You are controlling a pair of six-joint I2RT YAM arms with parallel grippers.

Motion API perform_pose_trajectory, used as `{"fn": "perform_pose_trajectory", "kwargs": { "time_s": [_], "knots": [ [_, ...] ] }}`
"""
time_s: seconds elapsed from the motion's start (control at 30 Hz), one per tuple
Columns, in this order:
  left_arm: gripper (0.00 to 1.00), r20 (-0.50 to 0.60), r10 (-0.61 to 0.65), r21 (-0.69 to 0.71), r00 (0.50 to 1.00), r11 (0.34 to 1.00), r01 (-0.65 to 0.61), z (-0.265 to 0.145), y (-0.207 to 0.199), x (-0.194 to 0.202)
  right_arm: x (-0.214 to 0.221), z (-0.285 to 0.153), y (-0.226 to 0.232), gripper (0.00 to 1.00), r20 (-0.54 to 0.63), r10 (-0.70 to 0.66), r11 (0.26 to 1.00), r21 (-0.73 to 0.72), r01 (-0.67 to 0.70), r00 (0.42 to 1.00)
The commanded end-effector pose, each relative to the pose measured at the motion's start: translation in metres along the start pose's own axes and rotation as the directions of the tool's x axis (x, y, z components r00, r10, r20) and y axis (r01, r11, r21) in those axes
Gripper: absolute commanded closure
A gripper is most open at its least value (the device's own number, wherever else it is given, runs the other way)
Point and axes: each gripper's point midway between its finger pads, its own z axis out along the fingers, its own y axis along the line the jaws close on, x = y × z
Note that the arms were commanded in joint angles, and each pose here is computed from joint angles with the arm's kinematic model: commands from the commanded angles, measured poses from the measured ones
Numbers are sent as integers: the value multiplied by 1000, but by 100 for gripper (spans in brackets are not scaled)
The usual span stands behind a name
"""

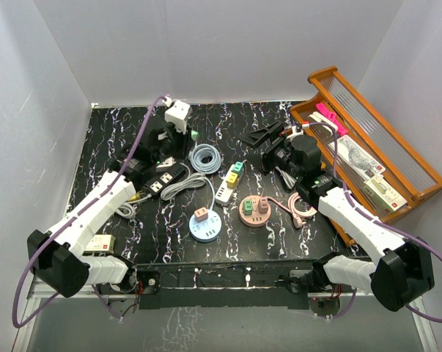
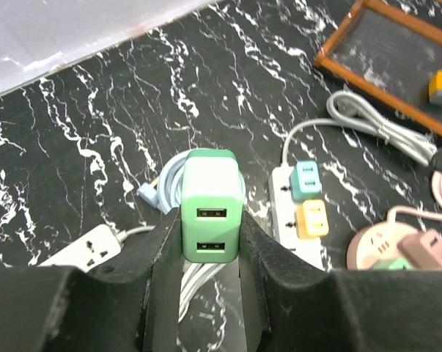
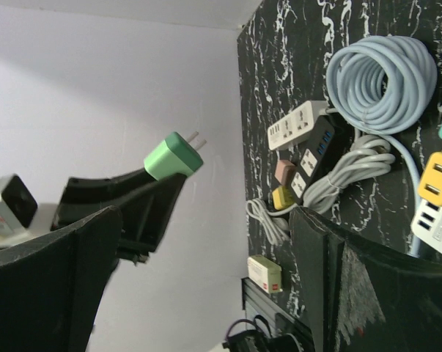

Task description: Insert the plug

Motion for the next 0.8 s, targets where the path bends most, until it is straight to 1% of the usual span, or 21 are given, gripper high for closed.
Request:
{"fn": "perform_pose_trajectory", "kwargs": {
  "time_s": [0.0,0.07,0.17,0.27,0.33,0.4,0.43,0.53,0.67,0.77],
  "knots": [
    [100,-168,2,62,986,998,8,-29,24,18,4,-19,9,3,0,-134,989,-63,133,991],
    [100,-231,-11,59,973,998,25,-30,39,26,5,-26,7,3,5,-145,987,-68,145,989],
    [100,-277,-11,70,961,997,31,-28,53,36,7,-34,5,3,10,-148,987,-69,149,989],
    [100,-268,-45,78,962,995,68,-27,73,36,12,-37,-1,3,-15,-127,990,-56,126,992],
    [100,-267,-96,88,959,988,124,-18,87,42,18,-37,-3,4,-48,-115,992,-55,112,992],
    [100,-271,-112,104,956,984,145,-15,95,50,23,-35,-6,4,-84,-111,993,-47,107,990],
    [100,-283,-84,122,955,985,123,-13,97,56,25,-34,-6,5,-100,-119,992,-45,115,988],
    [100,-379,-22,199,925,975,104,-8,95,85,31,-30,-14,5,-143,-126,992,-10,126,982],
    [100,-465,-7,172,885,980,98,-1,111,105,36,-28,-30,6,-176,-101,993,39,109,979],
    [100,-513,35,168,858,984,61,2,126,118,39,-25,-37,7,-198,-85,993,62,99,977]
  ]
}}
